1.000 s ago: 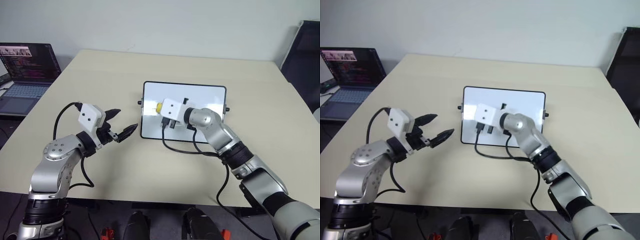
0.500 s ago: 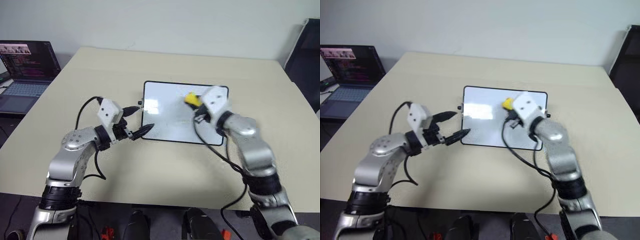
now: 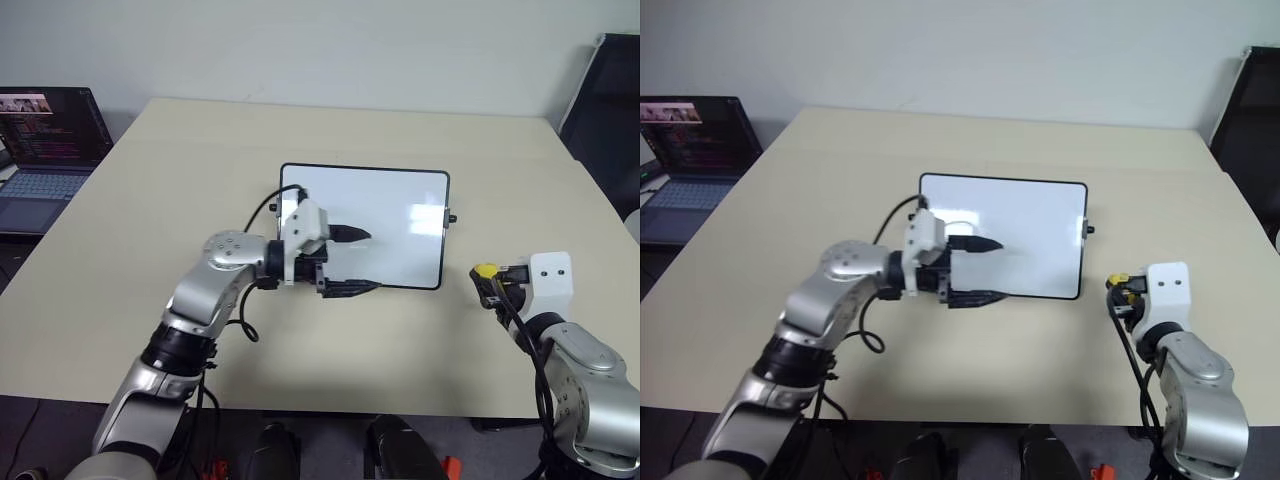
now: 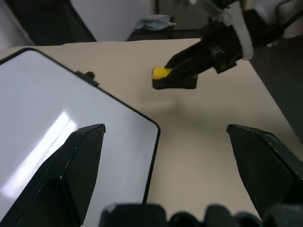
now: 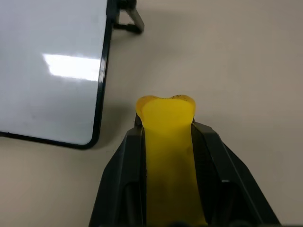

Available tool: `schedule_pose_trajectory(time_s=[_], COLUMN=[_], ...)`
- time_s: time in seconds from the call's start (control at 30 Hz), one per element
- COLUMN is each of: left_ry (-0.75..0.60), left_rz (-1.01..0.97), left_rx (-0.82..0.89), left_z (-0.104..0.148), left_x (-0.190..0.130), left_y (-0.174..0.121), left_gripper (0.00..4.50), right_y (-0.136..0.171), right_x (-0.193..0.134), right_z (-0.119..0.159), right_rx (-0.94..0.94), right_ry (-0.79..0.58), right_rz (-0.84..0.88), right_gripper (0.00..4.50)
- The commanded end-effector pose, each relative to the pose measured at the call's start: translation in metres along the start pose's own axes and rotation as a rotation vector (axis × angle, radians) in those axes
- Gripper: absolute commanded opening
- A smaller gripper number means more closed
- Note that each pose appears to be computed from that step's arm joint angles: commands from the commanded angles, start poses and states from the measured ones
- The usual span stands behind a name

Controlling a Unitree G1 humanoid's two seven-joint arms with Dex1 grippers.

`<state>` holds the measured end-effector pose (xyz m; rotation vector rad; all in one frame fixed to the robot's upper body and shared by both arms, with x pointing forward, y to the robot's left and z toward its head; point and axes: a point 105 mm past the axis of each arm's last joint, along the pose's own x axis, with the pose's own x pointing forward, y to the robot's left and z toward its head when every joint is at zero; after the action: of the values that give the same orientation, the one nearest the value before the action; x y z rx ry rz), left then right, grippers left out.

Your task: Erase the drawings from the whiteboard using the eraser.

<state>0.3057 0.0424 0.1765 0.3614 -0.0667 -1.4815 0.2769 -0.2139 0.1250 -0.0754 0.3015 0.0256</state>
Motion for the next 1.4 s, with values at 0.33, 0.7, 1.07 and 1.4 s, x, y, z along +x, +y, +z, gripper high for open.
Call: schedule_pose_trajectory(time_s=[0.33,0.7,1.07,1.4], left_ry=[0.067,0.068,0.064,0.048], left_rz=[-0.241,-0.201,0.470,1.164], left_rx=[0.146,0.130,0.002,-0.178], left_z=[0.000,-0.002,-0.023,-0.055], left_x=[0.039,0.040,-0.058,-0.132], left_y=[-0.024,-0.020,0.019,-0.011], left_gripper=[4.50,4.50,4.50,4.50], right_y=[-0.035,-0.038,0.032,0.021], right_x=[0.033,0.038,-0.011,-0.036], right_z=[-0.004,-0.002,0.026,-0.009], right_rx=[0.074,0.088,-0.041,-0.007], right_ry=[-0.018,-0.038,-0.248,-0.393], right_rz=[-0.154,-0.128,0.188,0.044], right_gripper=[0.99,3.68,4.48,4.48])
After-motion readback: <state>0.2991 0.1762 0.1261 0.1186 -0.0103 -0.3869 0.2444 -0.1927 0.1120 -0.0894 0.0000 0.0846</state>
